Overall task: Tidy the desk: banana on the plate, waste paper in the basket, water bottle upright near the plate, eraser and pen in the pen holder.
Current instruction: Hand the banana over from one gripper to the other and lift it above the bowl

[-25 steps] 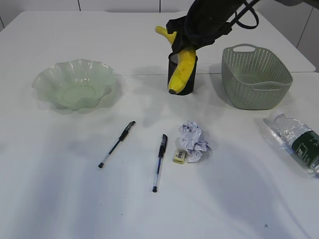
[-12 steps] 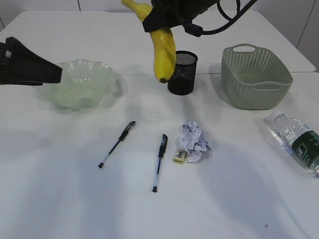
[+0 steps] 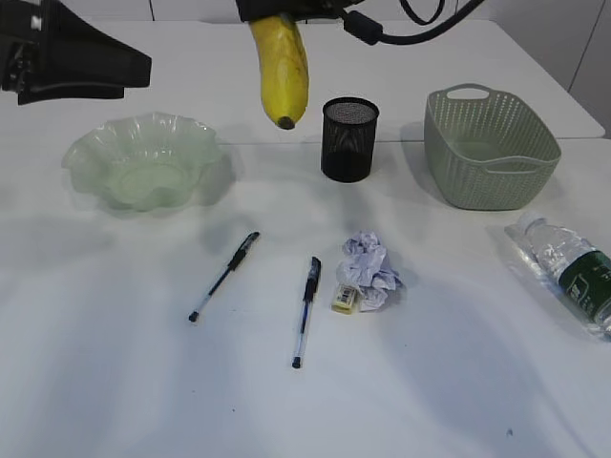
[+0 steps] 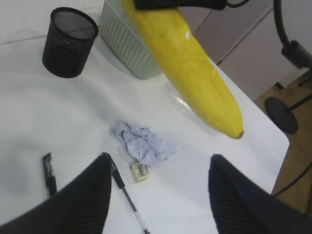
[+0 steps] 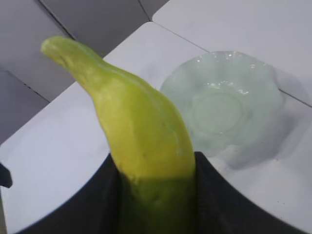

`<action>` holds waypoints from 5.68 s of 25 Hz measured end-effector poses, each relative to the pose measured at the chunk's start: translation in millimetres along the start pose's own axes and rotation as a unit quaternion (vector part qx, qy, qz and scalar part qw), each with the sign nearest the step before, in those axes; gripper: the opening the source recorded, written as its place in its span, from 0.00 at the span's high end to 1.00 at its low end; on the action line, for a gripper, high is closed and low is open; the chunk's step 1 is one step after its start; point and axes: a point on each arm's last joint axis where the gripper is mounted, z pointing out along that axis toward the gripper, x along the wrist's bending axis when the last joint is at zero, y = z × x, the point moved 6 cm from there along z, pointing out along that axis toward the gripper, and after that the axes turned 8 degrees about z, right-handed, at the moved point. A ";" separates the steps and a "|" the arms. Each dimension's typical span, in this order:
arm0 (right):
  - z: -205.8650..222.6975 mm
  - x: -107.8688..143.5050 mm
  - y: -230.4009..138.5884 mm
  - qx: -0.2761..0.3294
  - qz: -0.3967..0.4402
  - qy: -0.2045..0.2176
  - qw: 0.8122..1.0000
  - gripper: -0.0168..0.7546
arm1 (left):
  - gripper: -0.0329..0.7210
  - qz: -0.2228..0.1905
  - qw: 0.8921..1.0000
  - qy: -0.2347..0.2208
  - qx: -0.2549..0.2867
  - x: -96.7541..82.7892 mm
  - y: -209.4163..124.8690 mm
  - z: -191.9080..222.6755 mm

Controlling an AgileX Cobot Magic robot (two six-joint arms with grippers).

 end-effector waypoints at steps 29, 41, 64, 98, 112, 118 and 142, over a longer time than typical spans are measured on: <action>-4.0 32.5 0.6 0.002 0.033 0.108 0.994 0.63 | 0.33 -0.031 0.998 -0.030 -0.040 -8.6 13.0 -0.7; -9.6 49.6 12.4 -0.032 0.048 0.168 0.984 0.63 | 0.18 -0.073 0.991 -0.053 -0.094 -14.0 30.2 -3.2; -14.7 59.5 21.2 -0.059 0.053 0.204 0.976 0.63 | 0.18 -0.172 0.968 -0.138 -0.121 -39.2 35.1 46.0; -16.2 54.7 18.8 -0.055 0.027 0.192 0.980 0.63 | 0.52 -0.201 0.962 -0.150 -0.109 -48.4 29.8 63.9; -16.4 55.1 19.2 -0.057 0.023 0.193 0.979 0.63 | 0.57 -0.206 0.961 -0.150 -0.110 -48.0 30.1 63.9; -16.5 55.3 19.3 -0.058 0.023 0.194 0.979 0.60 | 0.58 -0.207 0.961 -0.150 -0.110 -47.6 29.9 64.3; -16.9 57.7 20.3 -0.056 0.044 0.202 0.977 0.46 | 0.59 -0.192 0.966 -0.136 -0.110 -44.7 28.3 66.7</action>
